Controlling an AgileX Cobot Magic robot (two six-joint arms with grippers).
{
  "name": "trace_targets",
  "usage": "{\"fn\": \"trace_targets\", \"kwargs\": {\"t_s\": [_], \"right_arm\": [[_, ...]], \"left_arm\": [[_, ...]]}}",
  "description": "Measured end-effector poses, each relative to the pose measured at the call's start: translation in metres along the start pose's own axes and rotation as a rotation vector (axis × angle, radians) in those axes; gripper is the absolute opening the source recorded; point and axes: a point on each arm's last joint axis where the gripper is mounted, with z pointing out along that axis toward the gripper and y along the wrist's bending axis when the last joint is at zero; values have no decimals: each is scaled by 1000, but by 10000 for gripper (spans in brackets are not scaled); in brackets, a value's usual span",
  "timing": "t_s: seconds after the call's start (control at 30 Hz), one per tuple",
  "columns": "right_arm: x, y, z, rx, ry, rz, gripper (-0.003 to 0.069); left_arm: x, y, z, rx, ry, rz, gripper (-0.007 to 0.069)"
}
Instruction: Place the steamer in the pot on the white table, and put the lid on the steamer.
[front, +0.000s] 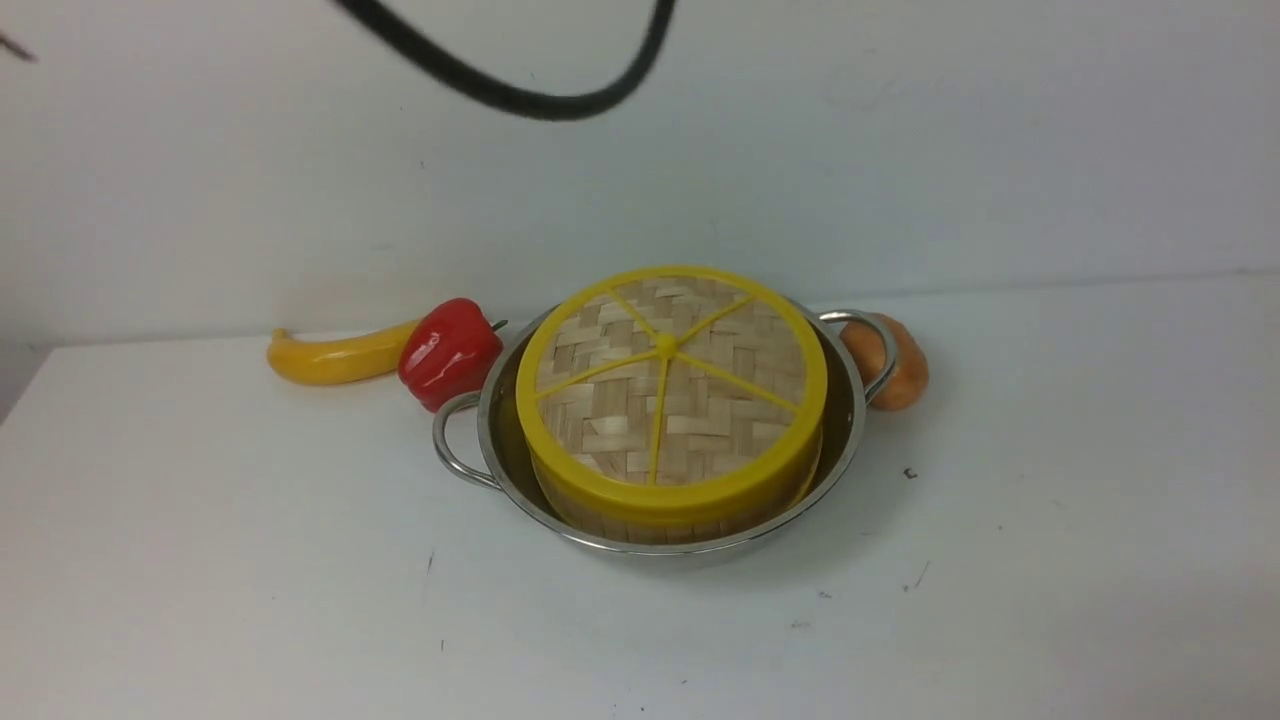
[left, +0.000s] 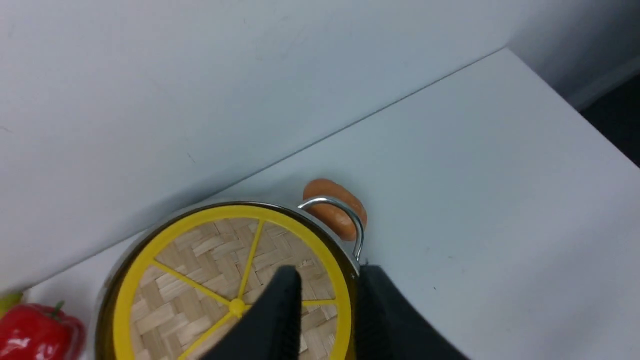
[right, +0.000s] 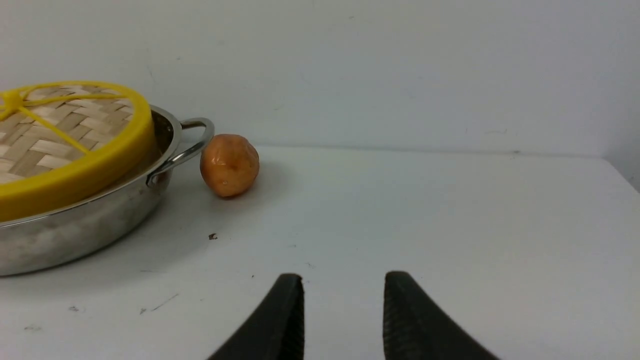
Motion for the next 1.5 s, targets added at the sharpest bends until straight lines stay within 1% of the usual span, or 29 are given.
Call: {"fn": "trace_targets", "kwargs": {"t_s": [0.17, 0.23, 0.33, 0.37, 0.4, 0.43, 0.53, 0.6, 0.67, 0.77, 0.83, 0.93, 0.97, 1.1, 1.23, 1.5], "right_arm": [[0, 0, 0, 0, 0, 0, 244], [0, 0, 0, 0, 0, 0, 244], [0, 0, 0, 0, 0, 0, 244], [0, 0, 0, 0, 0, 0, 244], [0, 0, 0, 0, 0, 0, 244], [0, 0, 0, 0, 0, 0, 244], [0, 0, 0, 0, 0, 0, 244], [0, 0, 0, 0, 0, 0, 244], [0, 0, 0, 0, 0, 0, 244], [0, 0, 0, 0, 0, 0, 244], [0, 0, 0, 0, 0, 0, 244], [0, 0, 0, 0, 0, 0, 244], [0, 0, 0, 0, 0, 0, 244], [0, 0, 0, 0, 0, 0, 244], [0, 0, 0, 0, 0, 0, 244], [0, 0, 0, 0, -4, 0, 244]], "left_arm": [[27, -6, -58, -31, -65, 66, 165], [48, -4, -67, -50, -92, 90, 168], [76, 5, -67, -79, -106, 83, 170], [92, 12, -64, -96, -105, 64, 175], [127, 25, -56, -128, -76, 8, 178], [142, 33, -56, -153, -81, -33, 178], [206, 54, -57, -240, -68, -170, 178], [240, 60, -61, -290, -67, -215, 178], [285, 61, -68, -360, -97, -216, 179], [321, 58, -74, -417, -159, -167, 187], [341, 55, -77, -451, -212, -100, 191], [362, 50, -80, -483, -275, -15, 197], [363, 51, -79, -483, -270, -17, 199], [391, 46, -79, -511, -316, 78, 200], [412, 45, -74, -533, -336, 130, 210], [418, 45, -72, -530, -321, 133, 221]]}}
